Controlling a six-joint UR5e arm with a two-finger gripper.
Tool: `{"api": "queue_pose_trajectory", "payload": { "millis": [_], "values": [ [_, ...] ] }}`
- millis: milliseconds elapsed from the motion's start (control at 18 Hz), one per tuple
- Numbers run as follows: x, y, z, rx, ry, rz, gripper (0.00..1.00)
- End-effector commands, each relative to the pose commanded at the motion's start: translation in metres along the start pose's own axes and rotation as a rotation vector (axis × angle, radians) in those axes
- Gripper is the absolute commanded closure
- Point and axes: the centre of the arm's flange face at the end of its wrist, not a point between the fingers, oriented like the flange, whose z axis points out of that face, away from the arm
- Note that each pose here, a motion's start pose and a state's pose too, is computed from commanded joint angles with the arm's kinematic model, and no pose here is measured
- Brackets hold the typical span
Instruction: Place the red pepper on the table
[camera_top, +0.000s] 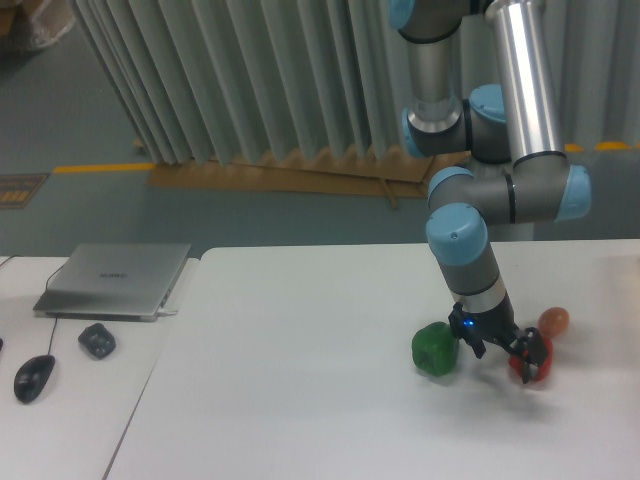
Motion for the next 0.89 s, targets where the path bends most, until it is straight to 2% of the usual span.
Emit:
{"api": "queue_pose_trajectory", "payload": {
  "millis": [889],
  "values": [
    [0.0021,0.0015,0.0006,-0.003,-0.001,0.002,0.0]
  ]
}}
